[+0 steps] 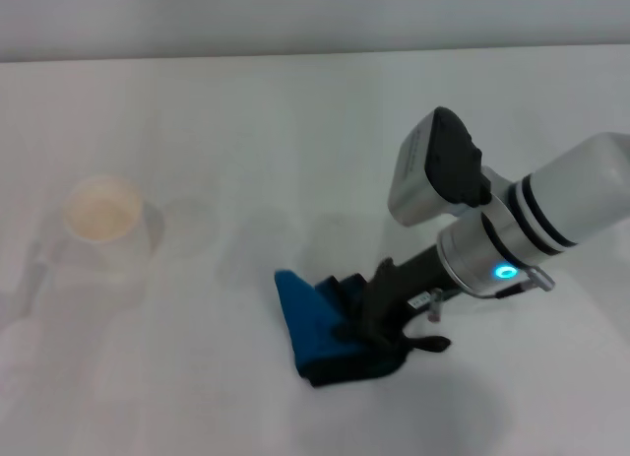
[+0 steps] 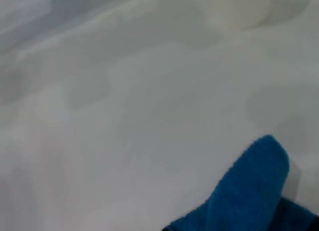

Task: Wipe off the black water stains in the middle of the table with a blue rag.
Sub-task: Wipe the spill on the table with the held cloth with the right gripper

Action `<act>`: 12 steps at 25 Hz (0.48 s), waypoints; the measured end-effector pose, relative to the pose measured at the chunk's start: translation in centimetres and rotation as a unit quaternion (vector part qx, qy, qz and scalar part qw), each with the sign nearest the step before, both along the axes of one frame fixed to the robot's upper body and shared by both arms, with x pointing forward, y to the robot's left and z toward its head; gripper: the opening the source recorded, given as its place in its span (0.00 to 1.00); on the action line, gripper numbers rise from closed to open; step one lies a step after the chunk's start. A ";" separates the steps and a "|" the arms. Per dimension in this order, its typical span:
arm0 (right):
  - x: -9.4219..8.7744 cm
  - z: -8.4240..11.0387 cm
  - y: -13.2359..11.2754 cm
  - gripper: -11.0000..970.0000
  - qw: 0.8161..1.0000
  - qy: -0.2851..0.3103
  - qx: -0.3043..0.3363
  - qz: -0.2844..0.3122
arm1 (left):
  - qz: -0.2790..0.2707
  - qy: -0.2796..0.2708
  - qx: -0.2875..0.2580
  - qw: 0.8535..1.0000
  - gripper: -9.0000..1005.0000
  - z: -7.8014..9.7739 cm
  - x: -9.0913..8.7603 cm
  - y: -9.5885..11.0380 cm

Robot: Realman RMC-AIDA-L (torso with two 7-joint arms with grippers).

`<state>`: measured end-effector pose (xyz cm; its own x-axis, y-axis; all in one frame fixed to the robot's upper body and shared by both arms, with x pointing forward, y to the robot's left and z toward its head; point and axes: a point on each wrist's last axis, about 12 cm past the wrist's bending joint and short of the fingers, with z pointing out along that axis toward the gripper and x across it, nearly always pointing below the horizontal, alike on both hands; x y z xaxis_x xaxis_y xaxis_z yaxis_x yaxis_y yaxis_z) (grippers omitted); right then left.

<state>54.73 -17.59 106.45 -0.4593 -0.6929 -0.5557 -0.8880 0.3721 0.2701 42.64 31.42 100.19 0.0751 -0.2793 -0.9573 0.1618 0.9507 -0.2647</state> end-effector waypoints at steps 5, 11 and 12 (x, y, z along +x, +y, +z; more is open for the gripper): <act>1.1 0.0 0.4 0.14 0.998 -0.039 0.012 -0.038 | -0.004 -0.004 0.000 1.000 0.87 0.1 0.4 -0.1; 2.7 -0.1 -0.6 0.16 0.993 -0.079 0.004 -0.087 | -0.005 -0.005 0.000 1.000 0.87 0.2 0.5 -0.2; 3.0 -0.1 -1.0 0.16 0.991 -0.086 0.003 -0.100 | -0.004 -0.005 0.000 1.000 0.87 0.2 0.5 -0.2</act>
